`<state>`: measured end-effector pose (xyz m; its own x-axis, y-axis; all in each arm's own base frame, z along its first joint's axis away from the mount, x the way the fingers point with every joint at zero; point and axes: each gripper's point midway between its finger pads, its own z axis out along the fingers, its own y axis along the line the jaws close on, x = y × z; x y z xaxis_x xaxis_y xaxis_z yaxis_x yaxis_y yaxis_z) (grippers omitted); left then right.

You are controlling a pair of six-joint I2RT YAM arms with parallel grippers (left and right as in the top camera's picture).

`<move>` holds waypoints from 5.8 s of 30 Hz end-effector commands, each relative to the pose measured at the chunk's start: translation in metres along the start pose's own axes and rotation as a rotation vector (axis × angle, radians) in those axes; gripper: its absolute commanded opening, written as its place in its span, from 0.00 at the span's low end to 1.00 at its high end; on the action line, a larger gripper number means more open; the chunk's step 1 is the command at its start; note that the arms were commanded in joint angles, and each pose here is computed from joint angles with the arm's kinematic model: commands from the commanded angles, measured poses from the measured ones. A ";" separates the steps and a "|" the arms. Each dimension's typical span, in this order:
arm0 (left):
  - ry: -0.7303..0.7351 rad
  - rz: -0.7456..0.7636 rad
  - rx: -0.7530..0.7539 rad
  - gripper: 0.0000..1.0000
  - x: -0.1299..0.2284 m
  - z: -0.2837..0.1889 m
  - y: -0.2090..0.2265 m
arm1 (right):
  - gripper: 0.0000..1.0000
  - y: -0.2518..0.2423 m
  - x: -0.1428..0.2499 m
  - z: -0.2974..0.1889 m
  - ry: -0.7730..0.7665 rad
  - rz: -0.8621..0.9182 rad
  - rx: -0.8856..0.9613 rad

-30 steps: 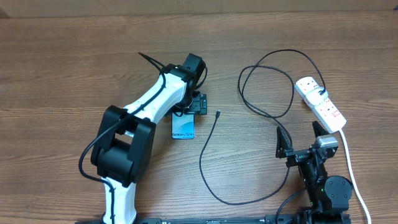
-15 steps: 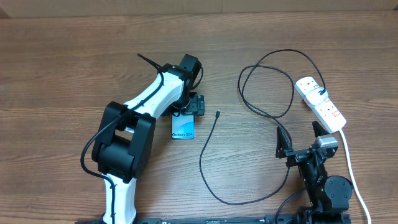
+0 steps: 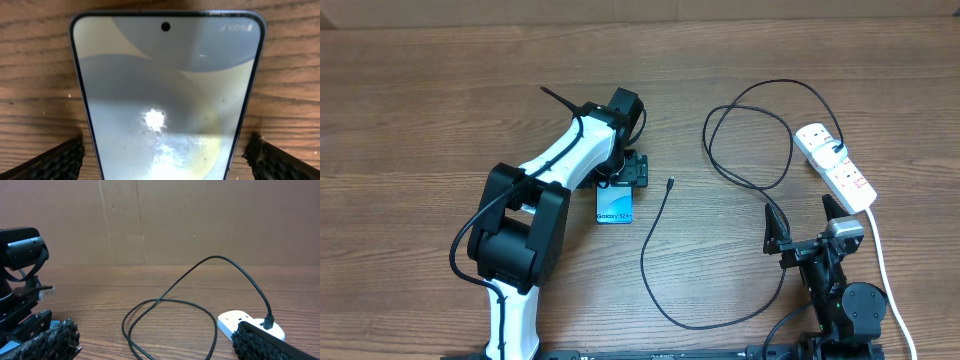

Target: Plug charger to phone and switch on socket

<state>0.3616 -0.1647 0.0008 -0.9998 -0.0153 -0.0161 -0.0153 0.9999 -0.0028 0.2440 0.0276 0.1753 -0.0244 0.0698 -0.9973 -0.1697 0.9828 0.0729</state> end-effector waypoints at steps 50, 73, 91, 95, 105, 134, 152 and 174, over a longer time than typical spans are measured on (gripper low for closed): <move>0.039 -0.043 -0.021 0.99 0.006 0.007 0.010 | 1.00 0.000 0.002 0.000 -0.003 0.002 -0.001; 0.054 -0.044 0.009 1.00 0.008 0.007 0.005 | 1.00 0.000 0.002 0.000 -0.003 0.002 -0.001; 0.061 -0.045 0.025 1.00 0.009 0.007 0.003 | 1.00 0.000 0.002 0.000 -0.003 0.002 -0.001; 0.062 -0.045 0.025 1.00 0.009 0.007 0.003 | 1.00 0.000 0.002 0.000 -0.003 0.002 -0.001; 0.059 -0.049 0.018 1.00 0.009 0.007 0.004 | 1.00 0.000 0.002 0.000 -0.003 0.002 -0.001; 0.052 -0.048 -0.004 0.77 0.008 0.007 0.007 | 1.00 0.000 0.002 0.000 -0.003 0.002 -0.001; 0.053 -0.047 -0.004 0.78 0.008 0.007 0.007 | 1.00 0.000 0.002 0.000 -0.003 0.002 -0.001; 0.050 -0.047 -0.008 0.73 0.008 0.007 0.008 | 1.00 0.000 0.002 0.000 -0.003 0.002 -0.001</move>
<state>0.3555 -0.1617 0.0005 -0.9983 -0.0541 0.0211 -0.0544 0.9984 -0.0139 0.2440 0.0277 0.1754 -0.0239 0.0694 -0.9973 -0.1701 0.9828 0.0724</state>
